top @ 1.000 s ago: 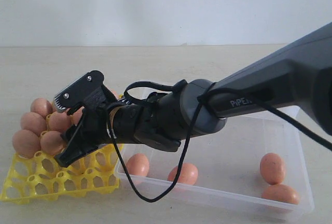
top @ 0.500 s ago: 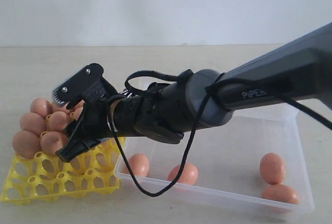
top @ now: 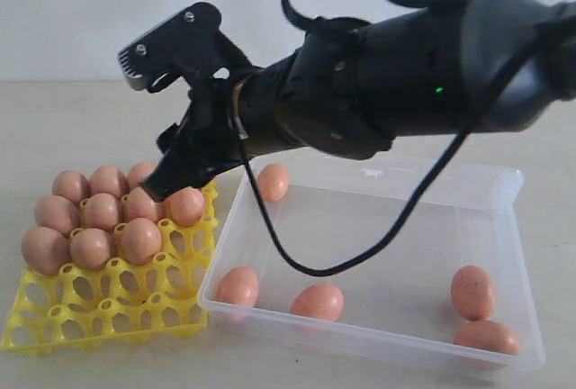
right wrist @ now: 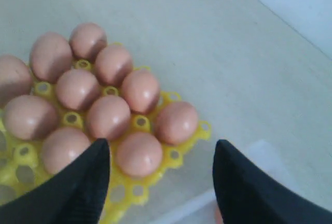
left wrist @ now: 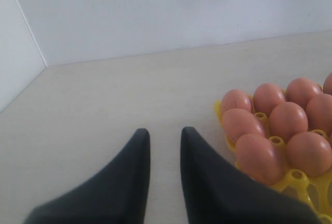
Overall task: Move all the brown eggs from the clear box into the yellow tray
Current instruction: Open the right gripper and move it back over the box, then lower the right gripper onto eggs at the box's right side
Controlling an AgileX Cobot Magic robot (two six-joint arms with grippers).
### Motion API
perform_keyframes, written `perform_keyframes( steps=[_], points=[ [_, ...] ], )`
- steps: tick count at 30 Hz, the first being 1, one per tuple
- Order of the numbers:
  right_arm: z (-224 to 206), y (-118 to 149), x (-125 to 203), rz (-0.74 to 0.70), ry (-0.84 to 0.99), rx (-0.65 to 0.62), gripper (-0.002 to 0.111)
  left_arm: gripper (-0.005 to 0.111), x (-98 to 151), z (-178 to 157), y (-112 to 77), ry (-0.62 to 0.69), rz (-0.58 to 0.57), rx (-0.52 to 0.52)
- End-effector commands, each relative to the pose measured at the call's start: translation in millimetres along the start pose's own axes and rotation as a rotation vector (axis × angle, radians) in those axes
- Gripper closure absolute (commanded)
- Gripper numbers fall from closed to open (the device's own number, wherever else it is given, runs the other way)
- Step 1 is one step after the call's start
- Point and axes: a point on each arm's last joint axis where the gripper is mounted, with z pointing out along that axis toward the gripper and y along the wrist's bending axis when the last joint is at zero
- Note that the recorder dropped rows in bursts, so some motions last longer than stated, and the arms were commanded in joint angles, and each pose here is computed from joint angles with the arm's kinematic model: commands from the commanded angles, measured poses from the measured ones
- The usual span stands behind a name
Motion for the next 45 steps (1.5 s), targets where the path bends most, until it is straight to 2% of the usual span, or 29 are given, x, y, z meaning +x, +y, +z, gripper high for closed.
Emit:
perform_keyframes(
  steps=[1, 5, 10, 16, 24, 29, 35, 45],
  points=[
    [-24.2, -21.7, 28.1, -0.032, 0.201, 0.105, 0.051, 0.085, 1.0, 0.2, -0.1, 0.000, -0.004, -0.001],
    [-42.0, -38.8, 64.3, -0.043, 0.423, 0.185, 0.051, 0.085, 1.0, 0.2, -0.1, 0.000, -0.004, -0.001],
    [-60.7, -59.8, 97.3, -0.013, 0.595, 0.284, 0.051, 0.085, 1.0, 0.2, -0.1, 0.000, -0.004, -0.001],
    [-69.7, -79.2, 111.5, 0.237, 0.625, 0.397, 0.051, 0.085, 1.0, 0.2, -0.1, 0.000, -0.004, -0.001],
    [-73.5, -74.0, 119.4, 0.617, 0.664, 0.459, 0.051, 0.085, 1.0, 0.2, -0.1, 0.000, -0.004, -0.001],
    [-81.0, -74.1, 126.3, 0.764, 0.731, 0.573, 0.051, 0.085, 1.0, 0.2, -0.1, 0.000, -0.004, -0.001],
    [-84.8, -74.8, 129.2, 0.758, 0.773, 0.606, 0.051, 0.085, 1.0, 0.2, -0.1, 0.000, -0.004, -0.001],
    [-80.2, -65.4, 125.8, 0.706, 0.764, 0.516, 0.051, 0.085, 1.0, 0.2, -0.1, 0.000, -0.004, -0.001]
  ],
)
